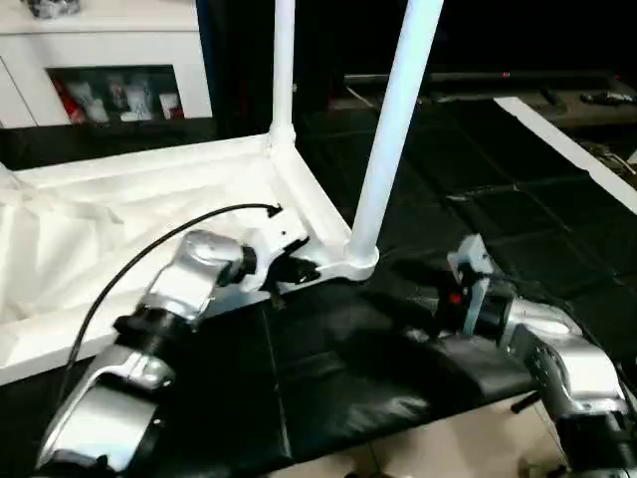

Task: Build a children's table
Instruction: Rotate leg to tighten, then rotate table base

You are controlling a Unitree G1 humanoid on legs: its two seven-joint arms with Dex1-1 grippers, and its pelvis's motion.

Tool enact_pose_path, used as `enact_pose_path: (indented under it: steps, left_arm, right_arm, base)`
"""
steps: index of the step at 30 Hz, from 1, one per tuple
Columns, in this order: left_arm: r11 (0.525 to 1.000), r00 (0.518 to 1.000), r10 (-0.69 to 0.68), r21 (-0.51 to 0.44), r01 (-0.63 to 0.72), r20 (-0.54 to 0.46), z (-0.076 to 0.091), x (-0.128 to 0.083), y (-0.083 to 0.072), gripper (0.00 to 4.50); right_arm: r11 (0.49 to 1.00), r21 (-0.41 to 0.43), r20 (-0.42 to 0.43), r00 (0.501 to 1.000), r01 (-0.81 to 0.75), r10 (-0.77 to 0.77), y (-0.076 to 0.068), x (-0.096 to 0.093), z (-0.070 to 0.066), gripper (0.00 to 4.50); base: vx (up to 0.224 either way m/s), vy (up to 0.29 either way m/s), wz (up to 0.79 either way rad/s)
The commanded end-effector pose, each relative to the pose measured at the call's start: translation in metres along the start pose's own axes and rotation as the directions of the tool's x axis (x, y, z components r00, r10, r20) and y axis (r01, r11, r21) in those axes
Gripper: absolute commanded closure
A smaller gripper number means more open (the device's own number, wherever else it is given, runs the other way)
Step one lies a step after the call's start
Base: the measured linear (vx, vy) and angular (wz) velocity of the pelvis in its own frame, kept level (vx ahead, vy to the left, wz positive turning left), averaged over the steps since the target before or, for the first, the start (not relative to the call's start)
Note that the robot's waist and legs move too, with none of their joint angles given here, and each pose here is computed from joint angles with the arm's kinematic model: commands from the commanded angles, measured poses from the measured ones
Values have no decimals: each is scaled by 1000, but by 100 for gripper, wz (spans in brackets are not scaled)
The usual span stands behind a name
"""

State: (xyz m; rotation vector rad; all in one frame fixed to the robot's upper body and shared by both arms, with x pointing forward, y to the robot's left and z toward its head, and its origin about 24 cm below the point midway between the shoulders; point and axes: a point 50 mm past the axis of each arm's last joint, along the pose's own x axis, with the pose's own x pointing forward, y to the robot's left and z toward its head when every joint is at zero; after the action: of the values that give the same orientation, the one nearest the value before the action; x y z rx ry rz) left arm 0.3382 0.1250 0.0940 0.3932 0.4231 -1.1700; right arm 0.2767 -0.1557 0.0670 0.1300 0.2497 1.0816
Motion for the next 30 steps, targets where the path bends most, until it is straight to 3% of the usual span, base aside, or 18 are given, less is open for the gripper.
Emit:
enact_pose_path:
  steps: [1,2,7,11,16,21,22,24,30]
  left_arm:
    - [999,999,-21,43,20,28,12,-11,-2,390]
    - [998,999,-24,50,23,21,12,-16,-2,361]
    - [997,999,-23,76,27,-49,8,-47,-7,316]
    - [995,977,29,100,-8,-213,-6,-85,-10,298]
    - [987,913,123,141,-74,-389,-21,-120,-13,240]
    - [971,871,208,198,-132,-444,-26,-128,-11,209]
    - [961,852,250,222,-162,-459,-29,-129,-10,209]
    - [957,840,267,234,-172,-473,-32,-128,-10,186]
    - [970,827,225,202,-138,-515,-43,-122,-22,175]
  right_arm:
    - [999,-19,5,999,-44,44,5,8,5,0]
    - [998,-25,8,999,-50,50,6,12,6,0]
    - [996,-34,34,996,-83,84,12,36,14,0]
    - [995,-40,36,995,-94,95,17,66,17,0]
    - [995,-81,28,998,-55,57,19,101,22,0]
    - [986,-159,-24,998,51,-56,14,127,21,0]
    - [955,-259,-52,985,145,-163,10,140,22,0]
    - [926,-307,-54,967,221,-249,5,148,25,0]
    - [845,-348,-31,896,406,-443,-7,161,32,0]
  base:
    - [0,0,0]
    - [0,0,0]
    - [0,0,0]
    - [0,0,0]
    - [0,0,0]
    - [0,0,0]
    - [0,0,0]
    - [0,0,0]
    - [0,0,0]
